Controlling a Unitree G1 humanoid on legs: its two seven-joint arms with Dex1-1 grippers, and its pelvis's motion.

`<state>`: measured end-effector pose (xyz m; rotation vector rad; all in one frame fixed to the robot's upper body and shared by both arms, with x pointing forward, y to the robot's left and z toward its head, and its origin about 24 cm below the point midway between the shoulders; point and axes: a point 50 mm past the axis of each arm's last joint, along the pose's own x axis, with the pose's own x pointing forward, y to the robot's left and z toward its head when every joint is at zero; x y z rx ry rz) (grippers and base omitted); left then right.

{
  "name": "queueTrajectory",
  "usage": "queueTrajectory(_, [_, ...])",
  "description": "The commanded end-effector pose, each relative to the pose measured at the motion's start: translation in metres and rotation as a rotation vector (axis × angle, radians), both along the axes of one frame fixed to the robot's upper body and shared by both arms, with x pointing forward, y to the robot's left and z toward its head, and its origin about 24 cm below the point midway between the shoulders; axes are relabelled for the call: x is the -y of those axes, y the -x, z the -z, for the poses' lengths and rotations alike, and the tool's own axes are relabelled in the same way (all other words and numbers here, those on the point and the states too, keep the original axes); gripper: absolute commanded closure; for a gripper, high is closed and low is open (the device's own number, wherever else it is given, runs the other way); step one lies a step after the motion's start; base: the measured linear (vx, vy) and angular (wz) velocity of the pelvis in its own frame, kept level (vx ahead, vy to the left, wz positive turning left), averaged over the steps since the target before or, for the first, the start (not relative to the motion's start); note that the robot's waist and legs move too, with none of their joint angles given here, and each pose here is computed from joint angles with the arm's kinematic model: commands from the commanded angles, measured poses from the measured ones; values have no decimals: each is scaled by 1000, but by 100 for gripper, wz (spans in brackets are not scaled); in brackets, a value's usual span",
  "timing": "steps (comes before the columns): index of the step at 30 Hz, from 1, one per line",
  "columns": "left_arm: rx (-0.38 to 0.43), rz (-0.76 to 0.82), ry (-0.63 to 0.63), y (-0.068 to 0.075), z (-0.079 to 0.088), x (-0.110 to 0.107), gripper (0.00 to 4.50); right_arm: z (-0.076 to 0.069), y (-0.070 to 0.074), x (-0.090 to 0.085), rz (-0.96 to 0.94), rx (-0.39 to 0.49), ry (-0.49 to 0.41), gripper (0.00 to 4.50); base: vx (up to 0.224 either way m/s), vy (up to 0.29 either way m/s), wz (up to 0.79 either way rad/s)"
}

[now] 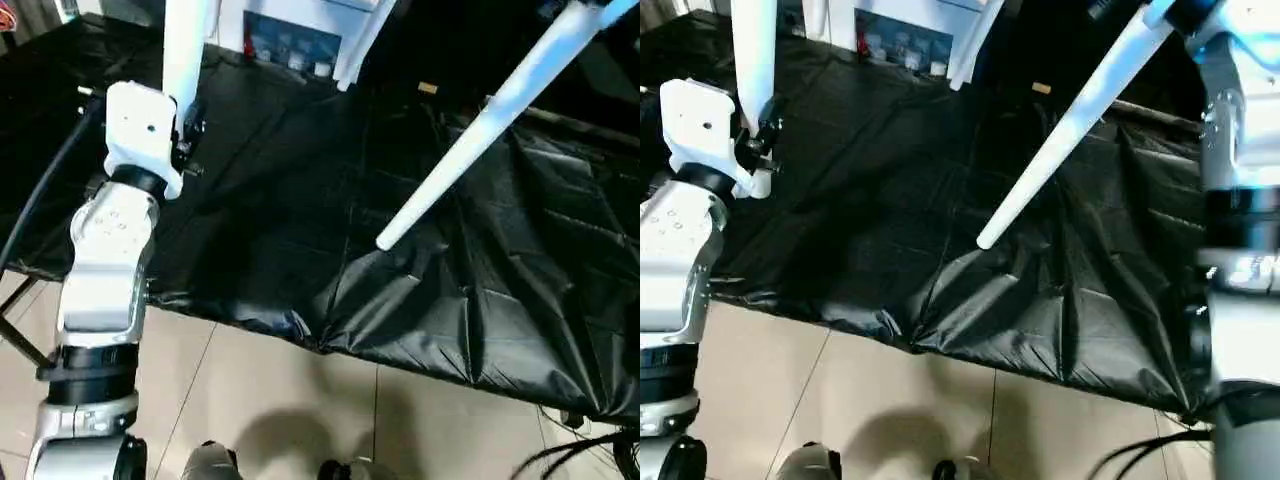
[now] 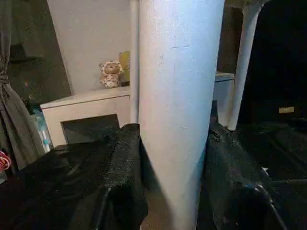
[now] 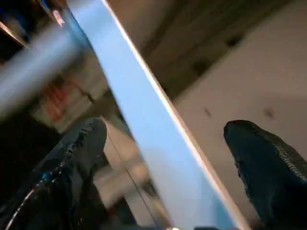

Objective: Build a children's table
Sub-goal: Flip table

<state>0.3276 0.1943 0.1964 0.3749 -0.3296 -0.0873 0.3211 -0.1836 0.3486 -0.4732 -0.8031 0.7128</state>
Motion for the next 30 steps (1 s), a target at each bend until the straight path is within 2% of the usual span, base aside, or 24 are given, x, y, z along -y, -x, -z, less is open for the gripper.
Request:
queueTrajectory(1, [42, 47, -36, 0, -10, 9, 289, 9, 10, 1, -64, -49, -8, 0, 0, 0, 0])
queueTrajectory(3, [42, 47, -37, 0, -11, 9, 289, 9, 10, 1, -64, -51, -7, 0, 0, 0, 0])
queueTrajectory(4, [43, 48, -40, 0, -11, 8, 289, 24, 9, -2, -65, -113, 10, 0, 0, 0, 0])
queueTrajectory(5, [45, 50, -45, 0, -12, 8, 289, 63, 6, -5, -38, -272, 61, 0, 0, 0, 0])
queueTrajectory(6, [46, 51, -46, 0, -12, 8, 289, 71, 5, -6, -31, -306, 71, 0, 0, 0, 0])
queueTrajectory(7, [47, 53, -47, 0, -13, 8, 289, 90, 6, -7, -17, -378, 92, 0, 0, 0, 0])
queueTrajectory(8, [57, 61, -44, 0, -13, 8, 289, 116, 5, -6, 22, -470, 118, 0, 0, 0, 0])
queueTrajectory(9, [64, 67, -42, 0, -14, 8, 289, 133, 6, -5, 47, -532, 135, 0, 0, 0, 0])
queueTrajectory(11, [64, 91, -42, 0, -14, 10, 289, 173, 10, -3, 84, -671, 101, 0, 0, 0, 0])
queueTrajectory(12, [60, 98, -43, 0, -14, 11, 289, 179, 11, -3, 94, -697, 87, 0, 0, 0, 0])
queueTrajectory(13, [51, 109, -44, 0, -13, 12, 289, 196, 13, -1, 124, -762, 55, 0, 0, 0, 0])
queueTrajectory(14, [46, 114, -45, 0, -12, 12, 289, 205, 14, 1, 151, -800, 39, 0, 0, 0, 0])
queueTrajectory(17, [38, 120, -47, -1, -10, 13, 291, 223, 17, 7, 230, -868, -3, 0, 0, 0, 0])
queueTrajectory(21, [36, 124, -47, -1, -9, 13, 291, 233, 14, 15, 331, -909, -64, 0, 0, 0, 0])
queueTrajectory(23, [35, 127, -46, -1, -9, 14, 291, 237, 5, 20, 403, -899, -109, 0, 0, 0, 0])
queueTrajectory(26, [33, 129, -46, 0, -8, 14, 291, 235, -8, 22, 430, -893, -205, 0, 0, 0, 0])
queueTrajectory(30, [30, 125, -50, 0, -7, 12, 291, 233, -28, 21, 490, -885, -255, 0, 0, 0, 0])
